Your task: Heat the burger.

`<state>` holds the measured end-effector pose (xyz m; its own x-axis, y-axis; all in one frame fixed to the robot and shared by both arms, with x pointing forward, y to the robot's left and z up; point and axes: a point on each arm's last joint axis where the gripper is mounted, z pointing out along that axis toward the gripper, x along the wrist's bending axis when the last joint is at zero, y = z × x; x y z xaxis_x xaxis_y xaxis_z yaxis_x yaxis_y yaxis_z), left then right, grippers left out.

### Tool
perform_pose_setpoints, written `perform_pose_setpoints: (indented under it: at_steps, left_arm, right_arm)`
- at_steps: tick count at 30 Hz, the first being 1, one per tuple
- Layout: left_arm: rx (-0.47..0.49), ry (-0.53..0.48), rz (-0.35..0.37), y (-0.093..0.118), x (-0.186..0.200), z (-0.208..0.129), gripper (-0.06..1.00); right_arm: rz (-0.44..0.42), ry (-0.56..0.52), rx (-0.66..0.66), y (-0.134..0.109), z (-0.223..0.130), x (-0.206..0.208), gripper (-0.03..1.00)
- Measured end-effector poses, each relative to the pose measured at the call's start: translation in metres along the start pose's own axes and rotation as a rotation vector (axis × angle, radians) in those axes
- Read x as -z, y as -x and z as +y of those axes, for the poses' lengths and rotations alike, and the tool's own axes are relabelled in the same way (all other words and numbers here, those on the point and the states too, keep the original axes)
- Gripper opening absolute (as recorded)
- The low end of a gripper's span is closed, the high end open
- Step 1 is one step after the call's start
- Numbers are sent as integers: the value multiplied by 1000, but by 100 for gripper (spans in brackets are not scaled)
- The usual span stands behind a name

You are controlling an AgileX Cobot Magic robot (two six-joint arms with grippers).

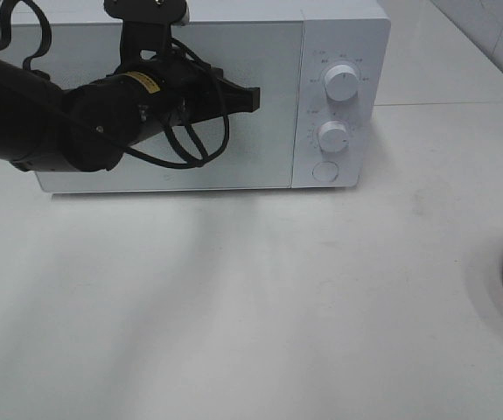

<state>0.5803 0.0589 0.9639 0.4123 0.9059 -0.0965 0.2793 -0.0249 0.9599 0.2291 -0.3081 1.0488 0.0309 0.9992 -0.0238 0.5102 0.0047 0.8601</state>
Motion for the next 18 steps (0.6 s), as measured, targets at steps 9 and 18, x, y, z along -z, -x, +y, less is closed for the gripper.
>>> perform_pose_setpoints:
  at_steps: [9, 18]
  left_arm:
    - [31, -133, -69, 21, 15, 4, 1]
    - [-1, -393, -176, 29, 49, 8, 56]
  right_arm:
    - [0, 0, 0, 0, 0, 0, 77]
    - [0, 0, 0, 0, 0, 0, 77]
